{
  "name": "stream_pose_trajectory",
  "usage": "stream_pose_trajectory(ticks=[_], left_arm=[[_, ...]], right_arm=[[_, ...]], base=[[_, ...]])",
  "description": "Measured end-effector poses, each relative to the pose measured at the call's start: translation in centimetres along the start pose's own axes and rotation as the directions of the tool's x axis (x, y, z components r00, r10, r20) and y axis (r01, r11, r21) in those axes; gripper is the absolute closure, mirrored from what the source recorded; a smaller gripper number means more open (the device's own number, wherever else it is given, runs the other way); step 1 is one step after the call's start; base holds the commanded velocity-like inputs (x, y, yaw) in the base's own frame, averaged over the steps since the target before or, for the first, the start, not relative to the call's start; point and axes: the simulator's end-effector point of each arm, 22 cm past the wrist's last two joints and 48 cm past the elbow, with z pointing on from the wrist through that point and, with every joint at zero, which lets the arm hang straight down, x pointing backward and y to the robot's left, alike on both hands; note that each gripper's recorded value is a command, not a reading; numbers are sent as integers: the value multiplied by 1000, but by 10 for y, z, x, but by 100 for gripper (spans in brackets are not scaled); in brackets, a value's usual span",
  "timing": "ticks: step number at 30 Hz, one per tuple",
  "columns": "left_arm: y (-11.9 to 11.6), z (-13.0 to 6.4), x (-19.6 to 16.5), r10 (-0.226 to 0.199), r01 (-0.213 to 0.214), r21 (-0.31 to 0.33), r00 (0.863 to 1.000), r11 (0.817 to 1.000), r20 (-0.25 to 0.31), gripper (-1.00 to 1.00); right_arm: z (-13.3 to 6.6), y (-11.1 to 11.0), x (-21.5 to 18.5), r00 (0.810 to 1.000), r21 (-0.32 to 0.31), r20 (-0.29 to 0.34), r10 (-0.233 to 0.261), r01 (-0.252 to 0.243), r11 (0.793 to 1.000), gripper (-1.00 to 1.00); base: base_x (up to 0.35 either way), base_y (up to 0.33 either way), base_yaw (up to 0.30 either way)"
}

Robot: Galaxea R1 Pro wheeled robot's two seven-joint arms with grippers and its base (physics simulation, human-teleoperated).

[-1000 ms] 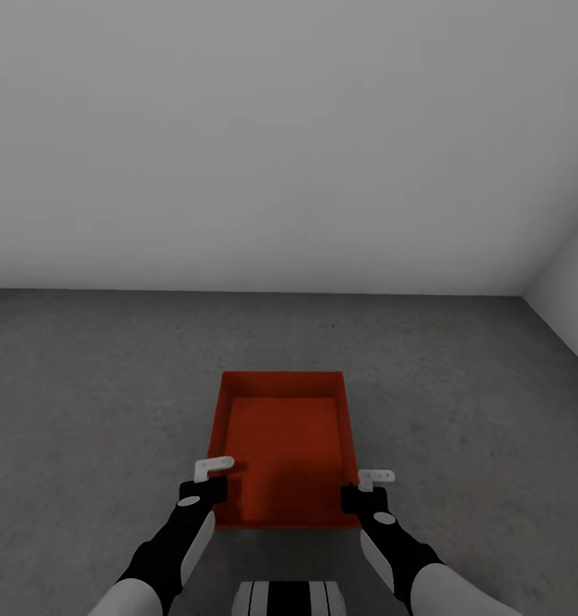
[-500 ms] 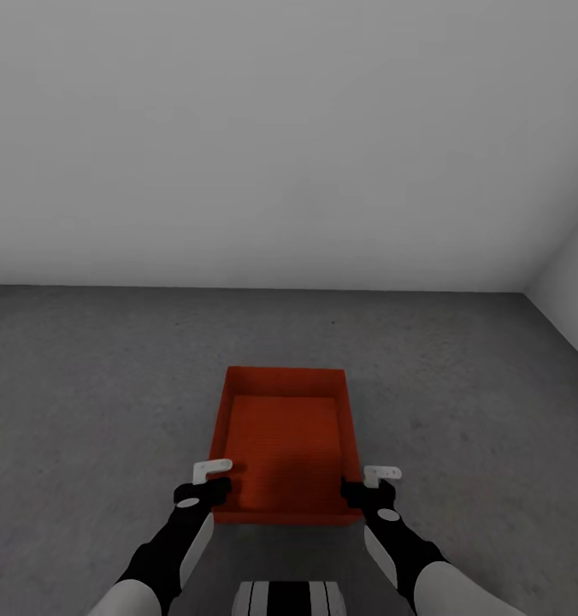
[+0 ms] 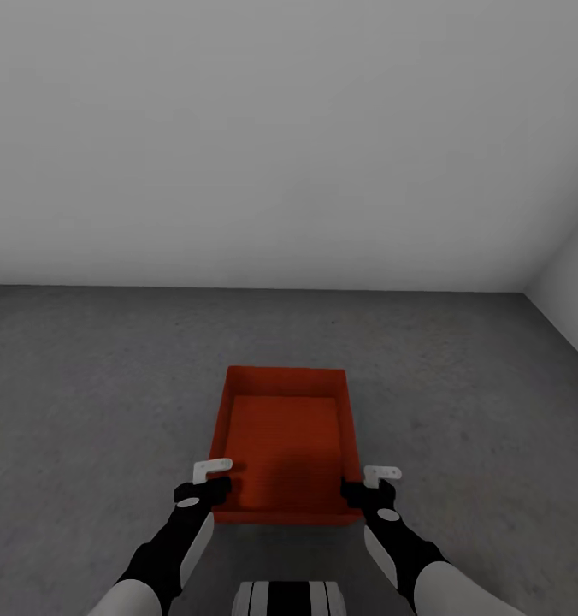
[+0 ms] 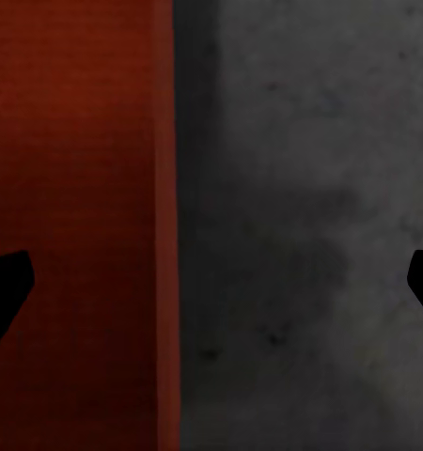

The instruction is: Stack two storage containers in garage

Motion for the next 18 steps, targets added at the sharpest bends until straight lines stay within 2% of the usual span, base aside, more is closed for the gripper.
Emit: stream_pose_trajectory(ticks=[7, 18], left_arm=[[0, -6, -9, -3, 3, 2, 1000, 1000, 15, -100], [0, -19, -32, -10, 10, 6, 998, 1000, 56, -100]], right_arm=[[-6, -3, 9, 1000, 5, -22, -2, 2, 1000, -100], [-16, -3, -16, 1000, 4, 22, 1, -1, 1000, -100]], base=[[0, 0, 0], [0, 0, 0]])
